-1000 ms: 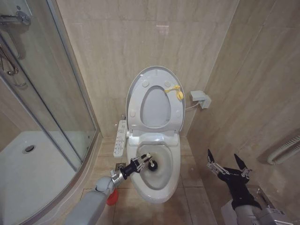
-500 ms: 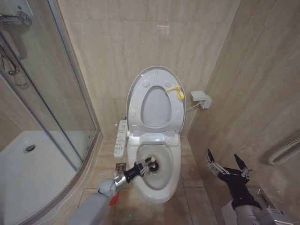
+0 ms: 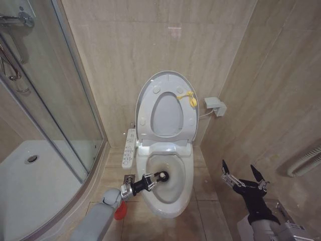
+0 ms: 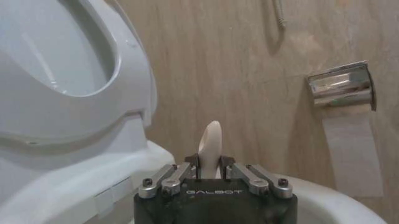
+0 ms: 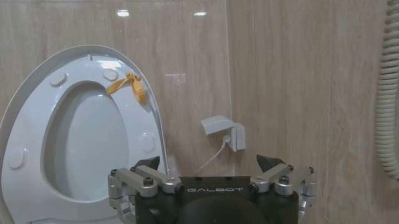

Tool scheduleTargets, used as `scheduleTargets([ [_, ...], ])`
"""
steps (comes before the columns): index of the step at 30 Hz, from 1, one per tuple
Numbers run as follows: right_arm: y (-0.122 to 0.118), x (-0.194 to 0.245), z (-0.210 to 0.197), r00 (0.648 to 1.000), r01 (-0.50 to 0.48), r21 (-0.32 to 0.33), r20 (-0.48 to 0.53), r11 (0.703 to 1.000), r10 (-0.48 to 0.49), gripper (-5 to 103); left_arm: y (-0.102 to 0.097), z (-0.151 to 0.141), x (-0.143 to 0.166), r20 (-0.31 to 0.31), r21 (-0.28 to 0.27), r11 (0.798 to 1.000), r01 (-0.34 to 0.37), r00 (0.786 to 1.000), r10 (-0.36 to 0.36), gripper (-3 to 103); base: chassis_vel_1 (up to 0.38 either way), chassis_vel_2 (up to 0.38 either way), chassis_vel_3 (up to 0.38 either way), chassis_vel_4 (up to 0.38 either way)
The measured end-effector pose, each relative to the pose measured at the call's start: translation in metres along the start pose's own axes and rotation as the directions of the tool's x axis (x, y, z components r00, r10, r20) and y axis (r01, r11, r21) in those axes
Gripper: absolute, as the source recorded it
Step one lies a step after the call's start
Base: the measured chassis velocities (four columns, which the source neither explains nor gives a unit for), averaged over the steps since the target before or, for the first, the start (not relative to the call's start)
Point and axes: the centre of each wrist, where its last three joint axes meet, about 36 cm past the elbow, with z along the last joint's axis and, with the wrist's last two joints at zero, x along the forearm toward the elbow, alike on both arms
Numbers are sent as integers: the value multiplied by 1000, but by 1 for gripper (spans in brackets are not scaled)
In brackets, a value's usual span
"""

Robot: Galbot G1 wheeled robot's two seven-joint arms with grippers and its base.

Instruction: Open the toilet lid, clean the toilet bowl with a toilet brush, close the toilet lid, and flush.

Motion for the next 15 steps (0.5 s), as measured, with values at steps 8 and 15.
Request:
scheduleTargets([
  [8, 0, 0, 0, 1000, 0, 0, 0, 1000, 0, 100, -18, -45, -19, 223, 292, 933, 210, 934, -280, 21, 0, 0, 0, 0],
  [15, 0, 0, 0, 1000, 0, 0, 0, 1000, 0, 100, -15, -81, 6, 285, 346, 888, 302, 868, -406, 21, 0, 0, 0, 0],
])
